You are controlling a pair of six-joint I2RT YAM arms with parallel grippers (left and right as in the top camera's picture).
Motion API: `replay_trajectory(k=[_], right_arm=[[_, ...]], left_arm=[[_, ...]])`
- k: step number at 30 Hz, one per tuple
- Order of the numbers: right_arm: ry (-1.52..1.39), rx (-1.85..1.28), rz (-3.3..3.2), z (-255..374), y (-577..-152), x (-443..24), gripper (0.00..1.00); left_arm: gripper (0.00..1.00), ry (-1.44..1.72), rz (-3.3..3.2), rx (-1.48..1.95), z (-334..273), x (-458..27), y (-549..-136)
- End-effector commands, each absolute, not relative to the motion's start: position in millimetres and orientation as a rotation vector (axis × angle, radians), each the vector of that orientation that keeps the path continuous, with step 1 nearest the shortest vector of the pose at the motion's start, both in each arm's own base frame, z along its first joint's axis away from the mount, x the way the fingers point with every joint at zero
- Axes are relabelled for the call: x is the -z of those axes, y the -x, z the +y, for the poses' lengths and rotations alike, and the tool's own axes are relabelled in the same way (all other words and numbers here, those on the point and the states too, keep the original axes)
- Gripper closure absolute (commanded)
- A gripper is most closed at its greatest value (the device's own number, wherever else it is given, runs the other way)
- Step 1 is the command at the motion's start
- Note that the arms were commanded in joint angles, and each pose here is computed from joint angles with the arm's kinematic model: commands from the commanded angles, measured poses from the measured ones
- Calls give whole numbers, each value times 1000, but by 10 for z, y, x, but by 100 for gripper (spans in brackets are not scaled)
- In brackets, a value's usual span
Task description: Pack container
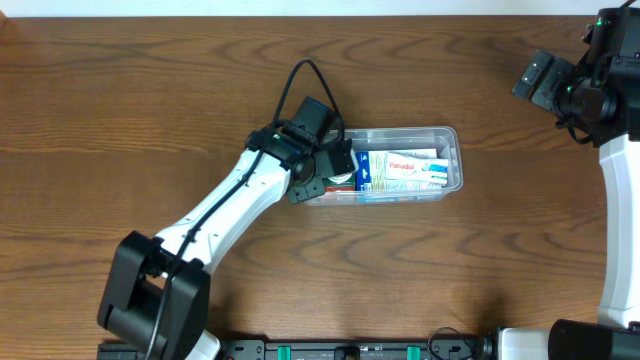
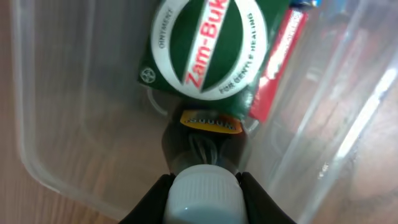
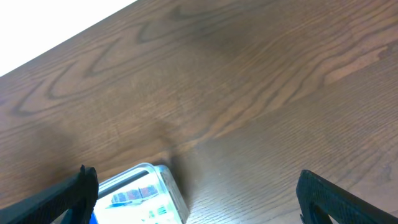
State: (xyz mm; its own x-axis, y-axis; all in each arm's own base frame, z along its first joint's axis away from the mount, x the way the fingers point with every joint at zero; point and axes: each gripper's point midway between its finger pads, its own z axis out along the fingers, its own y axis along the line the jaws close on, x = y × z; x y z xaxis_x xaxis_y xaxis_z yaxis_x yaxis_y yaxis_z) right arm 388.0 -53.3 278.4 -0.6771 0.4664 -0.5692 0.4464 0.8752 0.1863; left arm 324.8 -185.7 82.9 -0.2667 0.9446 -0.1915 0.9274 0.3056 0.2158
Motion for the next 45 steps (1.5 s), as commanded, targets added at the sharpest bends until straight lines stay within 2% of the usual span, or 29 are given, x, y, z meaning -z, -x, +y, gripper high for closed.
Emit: replay_trajectory(k=[1,13,22,32,34,37,42,45], right_arm=[[-673,-37,2393,-566,-3871,-2843,1],[-673,-37,2392,-566,-3872,-2843,1],[-673,-37,2393,-566,-3872,-2841,1],[-673,-37,2393,-566,-3871,-2843,1],[-673,-37,2393,-566,-3871,-2843,1],[-673,-37,2393,-566,-3871,-2843,1],[-673,-37,2393,-566,-3872,-2841,1],[-673,-37,2393,-566,-3872,-2841,1]], left_arm=[[77,-1729,2328,-86,-1827,-672,-3230],[37,-1717,2315,-101,-1838,-682,-3278],[32,-1691,2283,-110,-1871,-766,-3344],[23,-1619,2194,-129,-1931,-1100,-3460],[21,-1594,2164,-133,-1945,-1216,-3484],[2,-1546,2108,-140,-1965,-1436,-3518],[2,-1417,2020,-197,-1891,-1943,-3539],[2,-1212,2023,-270,-1690,-2342,-3524]])
